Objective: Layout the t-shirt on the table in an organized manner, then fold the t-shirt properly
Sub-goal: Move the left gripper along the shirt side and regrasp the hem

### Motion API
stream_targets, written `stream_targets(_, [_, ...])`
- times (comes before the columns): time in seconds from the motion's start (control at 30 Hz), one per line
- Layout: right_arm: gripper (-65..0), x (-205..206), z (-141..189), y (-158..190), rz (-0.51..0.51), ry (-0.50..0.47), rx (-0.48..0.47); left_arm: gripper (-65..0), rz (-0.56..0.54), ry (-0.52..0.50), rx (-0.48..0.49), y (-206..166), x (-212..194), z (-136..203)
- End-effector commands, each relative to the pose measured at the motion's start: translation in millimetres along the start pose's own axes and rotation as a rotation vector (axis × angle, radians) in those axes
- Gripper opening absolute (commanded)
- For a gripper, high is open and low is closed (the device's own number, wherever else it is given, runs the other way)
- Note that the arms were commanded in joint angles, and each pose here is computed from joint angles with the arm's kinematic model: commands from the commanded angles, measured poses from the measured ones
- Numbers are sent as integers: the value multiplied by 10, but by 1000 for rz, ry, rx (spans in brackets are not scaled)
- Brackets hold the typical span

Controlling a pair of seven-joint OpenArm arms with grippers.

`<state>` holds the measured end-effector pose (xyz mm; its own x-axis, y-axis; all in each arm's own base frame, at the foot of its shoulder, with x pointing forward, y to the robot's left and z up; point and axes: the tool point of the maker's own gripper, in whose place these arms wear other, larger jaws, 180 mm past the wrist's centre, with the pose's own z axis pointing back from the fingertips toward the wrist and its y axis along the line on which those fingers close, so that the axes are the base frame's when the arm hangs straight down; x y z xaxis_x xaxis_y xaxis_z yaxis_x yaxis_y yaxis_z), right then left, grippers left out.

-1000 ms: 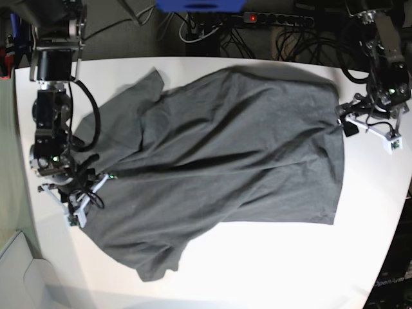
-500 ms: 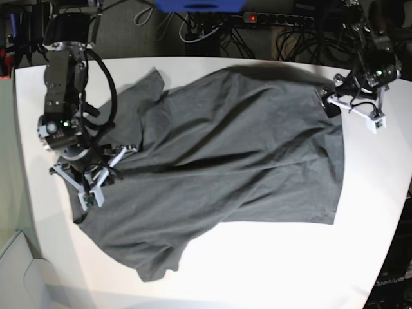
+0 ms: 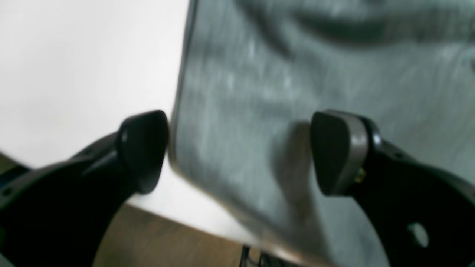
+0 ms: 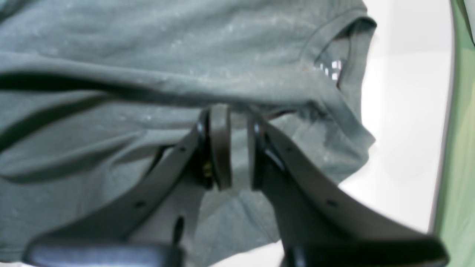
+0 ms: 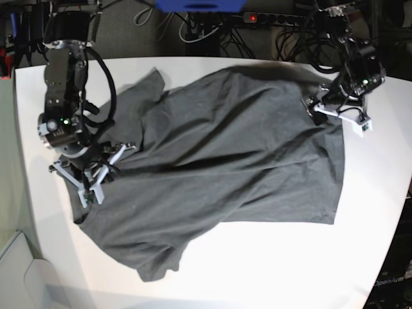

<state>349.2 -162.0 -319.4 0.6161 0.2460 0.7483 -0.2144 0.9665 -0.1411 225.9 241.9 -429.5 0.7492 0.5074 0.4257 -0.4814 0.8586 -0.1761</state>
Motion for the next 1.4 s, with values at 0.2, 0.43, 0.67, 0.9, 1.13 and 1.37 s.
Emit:
stream_targets(0.2, [-581,171,39,-49,6,-57,-11,-550,22,-17,-33,-110,82,14])
stream_targets(0.43, [-581,63,43,3,6,-37,0,-650,25,-79,-58,-252,406,55])
stream_targets(0.67, [-581,-83,54,56,3,-8,11,-649,31,-123,-128,-569,855,160])
stream_targets(0.9, [-581,-262,64,155,-10,28,31,-649,143,-202,-225,-1071,1459,263])
stream_targets(1.13, [-581,-332,114,211,-13,35,39,-620,246,-152,-232,-1289,1639,65])
stream_targets(1.37, [-581,-307,165,229,-10,23,38,-169,63,-77,-168,-1346,1445,-118])
